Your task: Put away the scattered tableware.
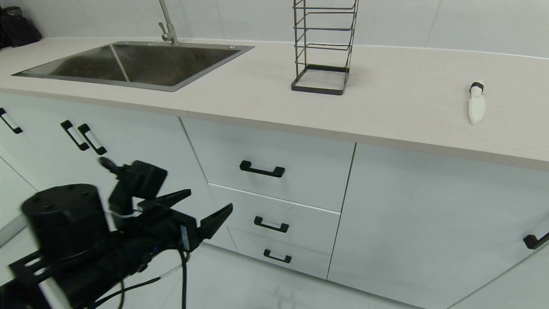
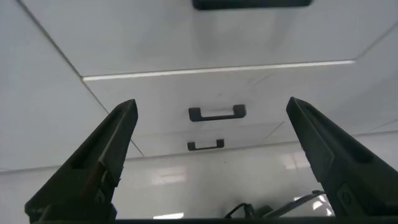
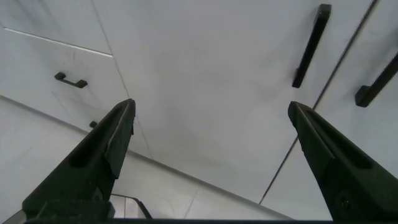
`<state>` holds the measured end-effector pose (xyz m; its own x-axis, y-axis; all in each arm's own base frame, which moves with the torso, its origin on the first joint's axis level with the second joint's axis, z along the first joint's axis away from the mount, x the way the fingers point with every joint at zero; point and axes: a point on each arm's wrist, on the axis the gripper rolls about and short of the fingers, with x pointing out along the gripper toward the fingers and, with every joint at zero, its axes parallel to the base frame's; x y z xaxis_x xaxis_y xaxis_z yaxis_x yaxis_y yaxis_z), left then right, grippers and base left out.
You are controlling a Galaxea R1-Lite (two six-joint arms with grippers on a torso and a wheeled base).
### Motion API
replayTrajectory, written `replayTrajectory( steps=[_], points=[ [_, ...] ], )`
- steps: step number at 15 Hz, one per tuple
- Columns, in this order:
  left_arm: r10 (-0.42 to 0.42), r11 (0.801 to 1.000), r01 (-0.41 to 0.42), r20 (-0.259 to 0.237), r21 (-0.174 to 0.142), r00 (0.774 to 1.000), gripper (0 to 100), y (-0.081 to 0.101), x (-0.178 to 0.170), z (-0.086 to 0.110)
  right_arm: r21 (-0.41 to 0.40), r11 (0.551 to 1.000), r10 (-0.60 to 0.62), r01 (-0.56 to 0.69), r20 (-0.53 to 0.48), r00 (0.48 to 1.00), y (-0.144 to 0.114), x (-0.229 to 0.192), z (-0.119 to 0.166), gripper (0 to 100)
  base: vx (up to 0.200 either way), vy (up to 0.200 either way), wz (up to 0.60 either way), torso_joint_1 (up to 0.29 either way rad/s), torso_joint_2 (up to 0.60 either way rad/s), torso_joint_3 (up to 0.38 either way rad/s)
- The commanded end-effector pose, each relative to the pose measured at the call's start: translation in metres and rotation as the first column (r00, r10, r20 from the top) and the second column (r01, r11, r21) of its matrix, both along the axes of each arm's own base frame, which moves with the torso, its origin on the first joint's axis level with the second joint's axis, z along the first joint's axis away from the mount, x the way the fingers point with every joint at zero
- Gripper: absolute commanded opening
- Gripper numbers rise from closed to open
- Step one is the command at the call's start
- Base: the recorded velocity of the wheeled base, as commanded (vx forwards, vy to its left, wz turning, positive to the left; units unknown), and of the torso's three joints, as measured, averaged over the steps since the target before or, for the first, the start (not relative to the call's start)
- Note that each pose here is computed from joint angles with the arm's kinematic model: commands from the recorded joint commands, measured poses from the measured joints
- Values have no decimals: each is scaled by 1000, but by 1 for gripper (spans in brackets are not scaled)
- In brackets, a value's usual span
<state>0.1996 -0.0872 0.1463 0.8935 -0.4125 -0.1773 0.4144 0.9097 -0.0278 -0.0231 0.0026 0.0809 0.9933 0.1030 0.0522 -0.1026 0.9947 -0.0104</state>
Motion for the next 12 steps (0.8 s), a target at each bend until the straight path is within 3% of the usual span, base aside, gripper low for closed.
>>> replayTrajectory(
  steps=[1,4,6,8,9,11,12],
  points=[
    [31,994,-4,248,-107,968,100,46,-95,26,1,1000,-14,14,1,1000,0,0,0,100,0,0,0,0,0,0],
    [169,980,-107,417,-169,893,100,76,-157,30,1,1000,-17,17,1,1000,0,0,0,100,0,0,-600,2,1,-1],
    [235,968,-167,460,-185,856,100,85,-196,19,3,1000,-17,17,1,1000,0,0,0,100,0,0,-600,2,0,5],
    [260,963,-199,434,-181,863,100,90,-225,-2,1,1000,-17,17,1,1000,0,0,0,100,0,0,-300,-1,-1,6],
    [272,960,-226,365,-162,890,100,90,-227,-13,1,1000,-14,14,0,1000,0,0,0,100,0,0,0,0,0,0],
    [320,943,-265,339,-200,885,100,89,-224,-19,-2,1000,-13,13,-2,1000,0,0,0,100,0,0,0,0,0,0],
    [345,936,-311,257,-165,903,100,88,-216,-47,-1,1000,-13,13,-2,1000,0,0,0,100,0,0,0,0,0,0]
  ],
)
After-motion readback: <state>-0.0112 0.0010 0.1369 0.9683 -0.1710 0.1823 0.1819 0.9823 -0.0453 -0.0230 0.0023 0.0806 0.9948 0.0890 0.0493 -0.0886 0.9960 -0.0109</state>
